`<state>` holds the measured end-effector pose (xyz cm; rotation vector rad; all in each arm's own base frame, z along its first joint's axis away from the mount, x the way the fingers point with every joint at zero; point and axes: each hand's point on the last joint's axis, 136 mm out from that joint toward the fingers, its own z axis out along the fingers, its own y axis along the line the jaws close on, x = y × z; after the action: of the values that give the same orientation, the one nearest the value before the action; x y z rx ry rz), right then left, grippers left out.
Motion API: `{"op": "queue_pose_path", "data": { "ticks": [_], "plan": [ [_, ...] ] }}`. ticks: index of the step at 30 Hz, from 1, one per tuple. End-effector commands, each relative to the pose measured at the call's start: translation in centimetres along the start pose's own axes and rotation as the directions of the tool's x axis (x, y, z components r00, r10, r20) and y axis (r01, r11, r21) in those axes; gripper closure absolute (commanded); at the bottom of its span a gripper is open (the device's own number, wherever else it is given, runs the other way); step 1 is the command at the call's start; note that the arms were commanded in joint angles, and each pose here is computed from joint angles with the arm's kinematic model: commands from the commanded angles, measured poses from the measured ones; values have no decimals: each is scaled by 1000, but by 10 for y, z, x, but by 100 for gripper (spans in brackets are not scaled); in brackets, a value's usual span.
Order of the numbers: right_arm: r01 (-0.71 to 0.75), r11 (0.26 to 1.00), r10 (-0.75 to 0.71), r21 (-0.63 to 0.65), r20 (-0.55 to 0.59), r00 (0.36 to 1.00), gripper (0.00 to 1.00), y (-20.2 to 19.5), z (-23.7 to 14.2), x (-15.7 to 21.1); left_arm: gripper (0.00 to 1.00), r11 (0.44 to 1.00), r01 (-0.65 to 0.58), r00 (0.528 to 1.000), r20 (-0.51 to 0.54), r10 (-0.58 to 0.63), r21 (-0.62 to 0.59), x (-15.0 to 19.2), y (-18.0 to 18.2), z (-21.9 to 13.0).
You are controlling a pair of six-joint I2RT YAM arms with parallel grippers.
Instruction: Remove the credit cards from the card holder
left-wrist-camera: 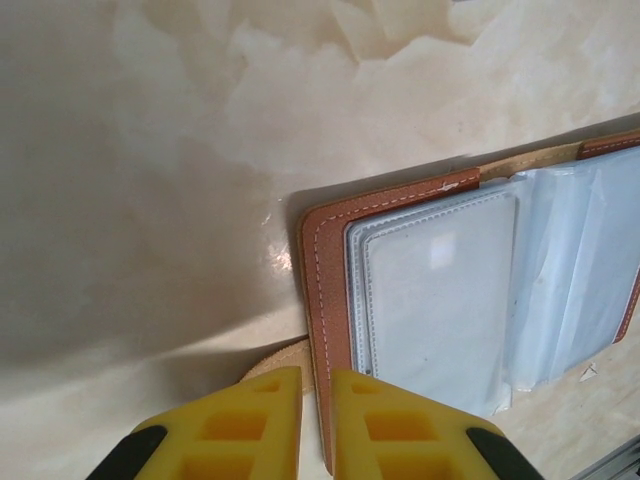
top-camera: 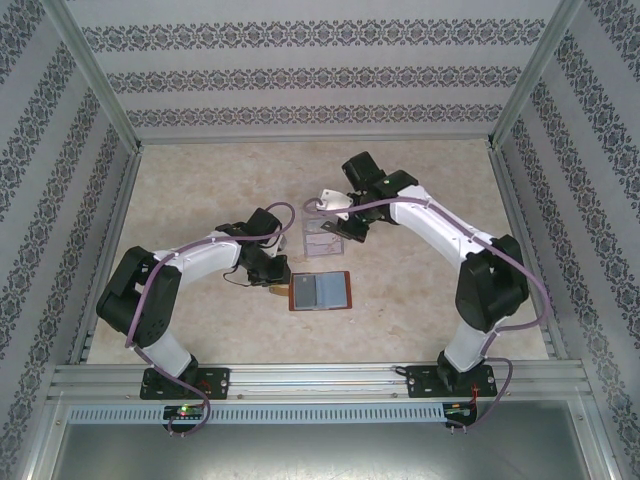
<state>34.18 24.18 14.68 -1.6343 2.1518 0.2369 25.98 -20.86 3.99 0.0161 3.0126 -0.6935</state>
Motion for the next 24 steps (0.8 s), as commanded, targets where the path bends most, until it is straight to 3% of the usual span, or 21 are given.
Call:
{"op": "queue_pose_path", "data": {
  "ticks": [1,24],
  "plan": [
    [115,993,-116,-29,-47,992,100,-6,-1,1,85,1000,9,1000,24,-9,7,-4,3,-5],
    [277,951,-290,-139,-91,953,100,-58,45,-35,85,998,58,998,21,-57,-22,-2,17,-9]
  ]
}}
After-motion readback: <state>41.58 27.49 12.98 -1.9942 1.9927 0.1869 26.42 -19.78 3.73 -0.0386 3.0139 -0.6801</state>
